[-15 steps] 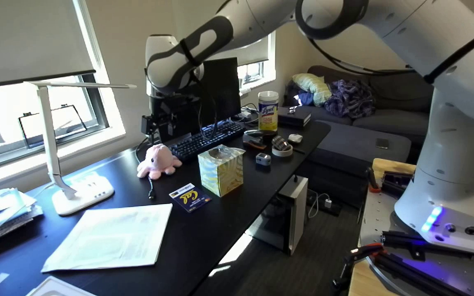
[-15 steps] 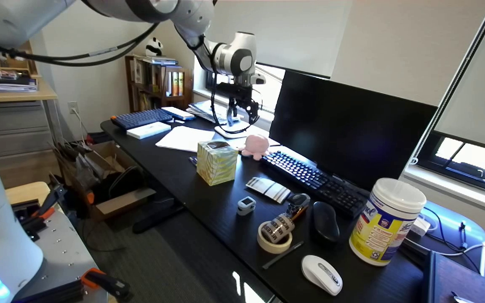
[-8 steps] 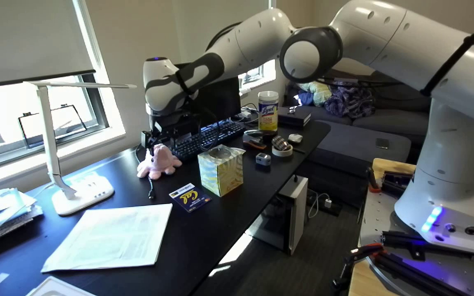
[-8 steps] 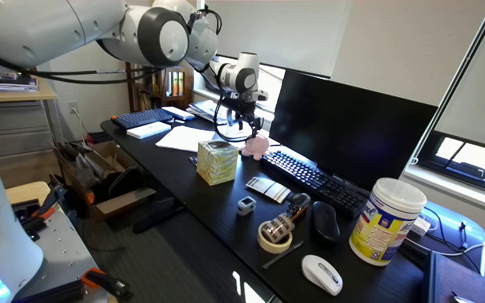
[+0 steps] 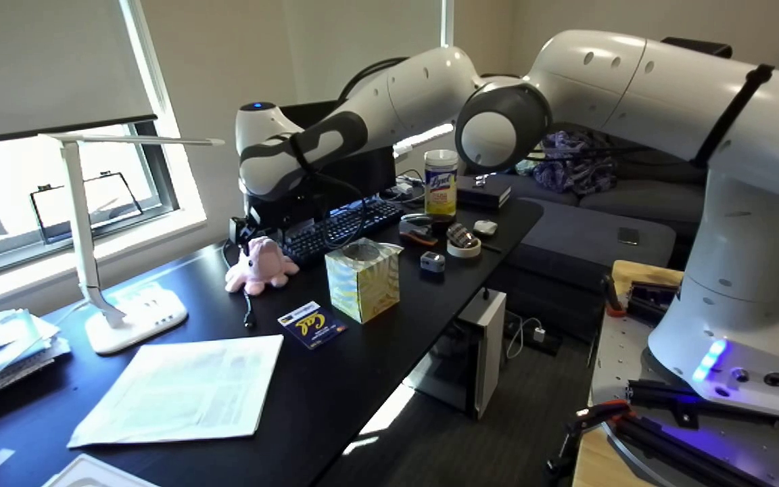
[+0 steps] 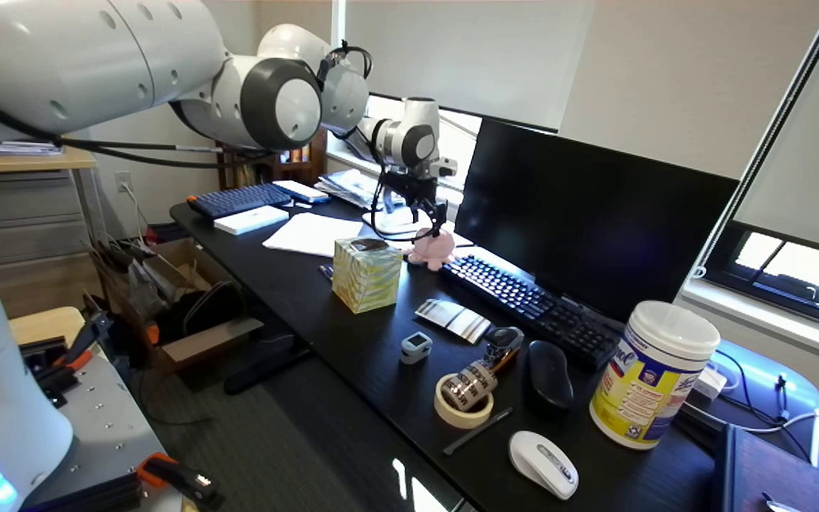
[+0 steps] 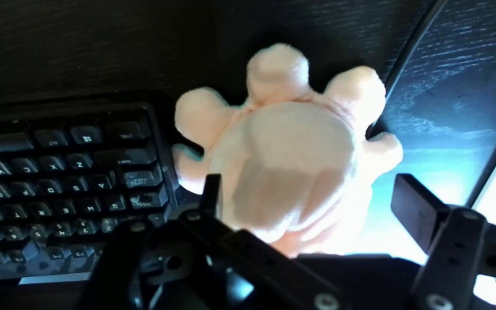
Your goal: Put the pink octopus plush toy on top of the tissue box
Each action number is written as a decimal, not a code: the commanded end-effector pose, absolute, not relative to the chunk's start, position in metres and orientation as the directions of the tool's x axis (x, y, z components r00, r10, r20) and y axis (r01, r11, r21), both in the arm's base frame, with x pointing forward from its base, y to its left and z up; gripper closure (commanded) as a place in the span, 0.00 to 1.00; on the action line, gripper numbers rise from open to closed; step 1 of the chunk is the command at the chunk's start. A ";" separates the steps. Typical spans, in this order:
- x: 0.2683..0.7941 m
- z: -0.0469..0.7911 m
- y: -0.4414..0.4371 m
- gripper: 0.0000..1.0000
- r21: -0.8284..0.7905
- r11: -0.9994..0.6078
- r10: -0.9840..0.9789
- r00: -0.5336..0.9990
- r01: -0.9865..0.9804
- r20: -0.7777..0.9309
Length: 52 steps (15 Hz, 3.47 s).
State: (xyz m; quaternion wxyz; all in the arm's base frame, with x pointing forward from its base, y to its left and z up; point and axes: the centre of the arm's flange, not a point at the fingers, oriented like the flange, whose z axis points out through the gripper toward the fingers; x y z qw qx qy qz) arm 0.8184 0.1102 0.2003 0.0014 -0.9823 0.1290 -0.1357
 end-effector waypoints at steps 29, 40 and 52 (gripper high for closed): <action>0.731 0.370 0.134 0.97 -0.016 -0.940 0.334 0.931 0.340 0.148; 0.804 0.432 0.151 0.94 0.009 -0.950 0.294 0.889 0.311 0.352; 0.708 0.376 0.236 0.97 0.082 -0.714 0.687 0.674 0.695 0.271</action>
